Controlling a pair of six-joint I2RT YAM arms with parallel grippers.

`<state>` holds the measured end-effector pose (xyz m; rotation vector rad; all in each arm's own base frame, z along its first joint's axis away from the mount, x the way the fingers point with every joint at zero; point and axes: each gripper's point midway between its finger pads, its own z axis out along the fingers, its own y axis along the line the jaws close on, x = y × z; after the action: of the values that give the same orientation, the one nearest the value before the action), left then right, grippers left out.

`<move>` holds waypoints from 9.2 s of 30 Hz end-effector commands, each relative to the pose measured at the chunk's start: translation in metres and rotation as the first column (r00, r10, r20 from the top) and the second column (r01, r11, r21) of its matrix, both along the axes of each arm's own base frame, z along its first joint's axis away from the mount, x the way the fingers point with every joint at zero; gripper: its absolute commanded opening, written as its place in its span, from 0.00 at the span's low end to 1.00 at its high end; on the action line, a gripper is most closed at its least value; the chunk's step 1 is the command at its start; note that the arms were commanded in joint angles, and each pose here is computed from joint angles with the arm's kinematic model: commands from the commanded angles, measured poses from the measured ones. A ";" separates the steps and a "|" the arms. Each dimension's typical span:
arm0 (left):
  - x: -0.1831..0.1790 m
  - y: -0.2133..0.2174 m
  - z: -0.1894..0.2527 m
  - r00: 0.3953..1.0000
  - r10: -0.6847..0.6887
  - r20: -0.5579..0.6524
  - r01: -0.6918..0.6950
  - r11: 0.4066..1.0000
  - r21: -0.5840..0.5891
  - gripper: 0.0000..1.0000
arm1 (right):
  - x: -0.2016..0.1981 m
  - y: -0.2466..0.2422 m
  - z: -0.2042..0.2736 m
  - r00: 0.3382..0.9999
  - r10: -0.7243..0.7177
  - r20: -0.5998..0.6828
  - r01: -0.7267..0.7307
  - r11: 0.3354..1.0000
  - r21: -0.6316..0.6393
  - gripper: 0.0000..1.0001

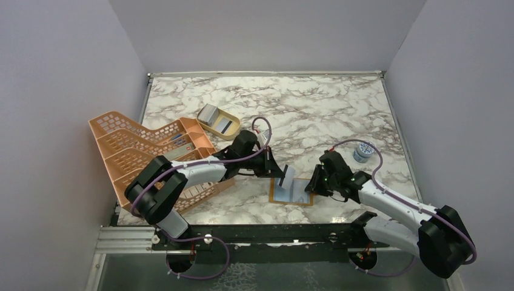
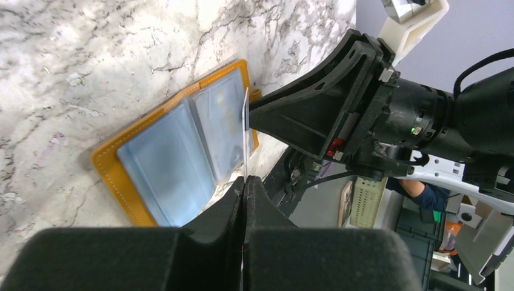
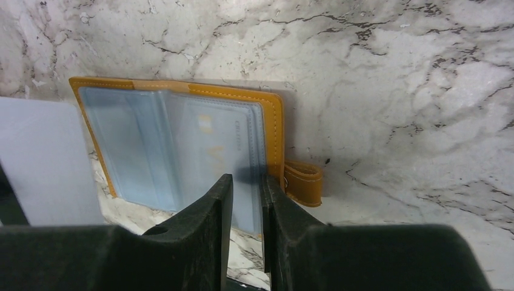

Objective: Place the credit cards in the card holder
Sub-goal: Insert the credit card into the card holder.

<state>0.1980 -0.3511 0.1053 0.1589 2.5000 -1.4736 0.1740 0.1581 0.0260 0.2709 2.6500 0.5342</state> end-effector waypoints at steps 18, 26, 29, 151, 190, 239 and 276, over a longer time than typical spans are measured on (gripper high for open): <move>-0.018 -0.014 -0.054 0.999 0.028 -0.045 -0.023 0.994 0.108 0.00 | -0.012 -0.008 -0.008 0.999 -0.026 -0.022 0.026 1.000 -0.009 0.21; -0.026 -0.006 -0.058 0.994 0.083 -0.066 -0.074 0.988 0.132 0.00 | -0.013 -0.008 -0.009 0.999 -0.028 -0.024 0.028 1.000 -0.004 0.20; -0.024 -0.003 -0.058 0.993 0.105 -0.056 -0.096 0.986 0.139 0.00 | -0.013 -0.008 -0.011 0.999 -0.030 -0.024 0.030 1.000 -0.003 0.21; -0.027 -0.018 -0.077 0.970 0.174 0.172 -0.226 0.905 0.360 0.41 | -0.023 -0.002 -0.002 1.000 -0.010 -0.019 0.011 0.997 0.070 0.15; -0.024 -0.004 -0.074 0.960 0.165 0.227 -0.245 0.886 0.394 0.55 | -0.024 0.002 -0.002 1.000 0.009 -0.025 -0.007 0.997 0.083 0.12; -0.016 -0.005 -0.064 0.949 0.143 0.282 -0.251 0.882 0.398 0.57 | -0.013 0.034 -0.003 0.998 0.060 -0.008 -0.057 0.978 0.200 0.10; -0.038 -0.051 -0.045 0.969 0.131 0.211 -0.181 0.954 0.241 0.52 | -0.026 0.022 -0.015 1.000 0.018 -0.024 -0.018 0.999 0.028 0.10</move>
<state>0.1696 -0.3831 0.0474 0.1171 2.4972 -0.8856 0.1448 0.2003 0.0153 0.2348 2.6670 0.7512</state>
